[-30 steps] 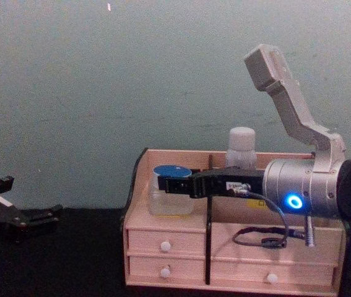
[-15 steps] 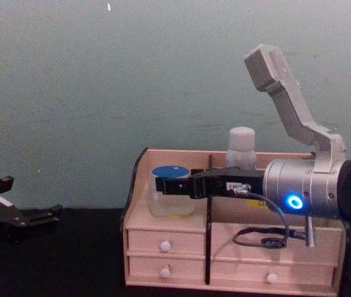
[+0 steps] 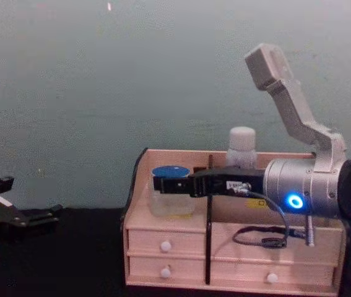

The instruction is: Pick up the facial cleanser and watermelon frost from the table and place them into the tiered storage box.

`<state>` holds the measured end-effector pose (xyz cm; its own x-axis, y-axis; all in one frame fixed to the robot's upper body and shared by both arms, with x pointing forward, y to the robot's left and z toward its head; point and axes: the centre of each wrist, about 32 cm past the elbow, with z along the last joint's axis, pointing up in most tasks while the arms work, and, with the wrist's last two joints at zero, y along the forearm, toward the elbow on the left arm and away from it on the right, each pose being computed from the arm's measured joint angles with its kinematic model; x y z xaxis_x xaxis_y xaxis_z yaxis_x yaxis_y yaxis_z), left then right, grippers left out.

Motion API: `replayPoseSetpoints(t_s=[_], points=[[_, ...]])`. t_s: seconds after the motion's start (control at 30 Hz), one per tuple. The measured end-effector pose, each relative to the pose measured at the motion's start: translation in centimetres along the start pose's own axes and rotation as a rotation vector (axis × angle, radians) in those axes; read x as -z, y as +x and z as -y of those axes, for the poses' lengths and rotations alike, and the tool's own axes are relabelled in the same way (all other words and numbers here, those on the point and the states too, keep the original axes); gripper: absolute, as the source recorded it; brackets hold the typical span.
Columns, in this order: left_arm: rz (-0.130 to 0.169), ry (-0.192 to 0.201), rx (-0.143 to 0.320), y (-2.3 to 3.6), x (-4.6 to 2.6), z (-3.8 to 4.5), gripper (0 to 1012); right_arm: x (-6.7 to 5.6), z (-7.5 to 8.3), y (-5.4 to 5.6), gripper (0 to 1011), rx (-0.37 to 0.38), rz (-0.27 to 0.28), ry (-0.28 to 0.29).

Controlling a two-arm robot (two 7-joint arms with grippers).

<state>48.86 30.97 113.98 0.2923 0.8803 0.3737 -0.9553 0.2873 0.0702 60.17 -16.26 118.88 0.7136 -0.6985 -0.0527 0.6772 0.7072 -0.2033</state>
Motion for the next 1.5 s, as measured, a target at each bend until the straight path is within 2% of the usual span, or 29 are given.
replayPoseSetpoints(t_s=[0.37, 0.53, 0.73, 0.87, 0.97, 1.0, 1.03, 1.13, 1.23, 1.33, 1.37, 1.43, 1.47, 1.5], points=[[0.0, 0.0, 0.0, 0.0, 0.0, 0.0, 1001, -0.9, 1.1, -0.3, 1000, 0.021, 0.012, 0.081], [0.0, 0.0, 0.0, 0.0, 0.01, 0.0, 1001, -1.2, 2.6, -0.5, 1002, 0.007, 0.012, 0.112], [0.0, 0.0, 0.0, 0.0, 0.0, 0.0, 1001, -0.7, 5.5, -1.2, 1000, -0.03, 0.005, 0.103], [0.0, 0.0, 0.0, 0.0, 0.0, 0.0, 1001, -0.1, 7.8, -1.8, 1000, -0.051, -0.011, 0.093], [0.0, 0.0, 0.0, 0.0, 0.0, 0.0, 1001, 0.4, 10.2, -2.1, 1000, -0.046, -0.017, 0.092], [0.0, 0.0, 0.0, 0.0, 0.0, 0.0, 1002, 0.4, 10.2, -2.1, 1000, -0.046, -0.017, 0.092], [0.0, 0.0, 0.0, 0.0, 0.0, 0.0, 1001, 0.6, 11.1, -2.1, 1000, -0.033, -0.018, 0.092], [0.0, 0.0, 0.0, 0.0, 0.0, 0.0, 1001, 0.8, 12.4, -2.1, 1000, -0.005, -0.019, 0.095], [0.0, 0.0, 0.0, 0.0, 0.0, 0.0, 1001, 1.3, 14.6, -2.1, 1000, 0.077, -0.013, 0.106], [0.0, 0.0, 0.0, 0.0, 0.0, 0.0, 1001, 1.6, 15.6, -2.1, 1002, 0.146, -0.005, 0.121], [0.0, 0.0, 0.0, 0.0, 0.0, 0.0, 1001, 1.8, 16.1, -2.1, 1000, 0.204, 0.009, 0.132], [0.0, 0.0, 0.0, 0.0, 0.0, 0.0, 1001, 2.0, 16.6, -2.1, 1002, 0.272, 0.021, 0.146], [0.0, 0.0, 0.0, 0.0, 0.0, 0.0, 1001, 2.3, 16.9, -2.2, 1000, 0.347, 0.037, 0.161], [0.0, 0.0, 0.0, 0.0, 0.0, 0.0, 1001, 2.4, 16.9, -2.2, 1000, 0.385, 0.046, 0.17]])
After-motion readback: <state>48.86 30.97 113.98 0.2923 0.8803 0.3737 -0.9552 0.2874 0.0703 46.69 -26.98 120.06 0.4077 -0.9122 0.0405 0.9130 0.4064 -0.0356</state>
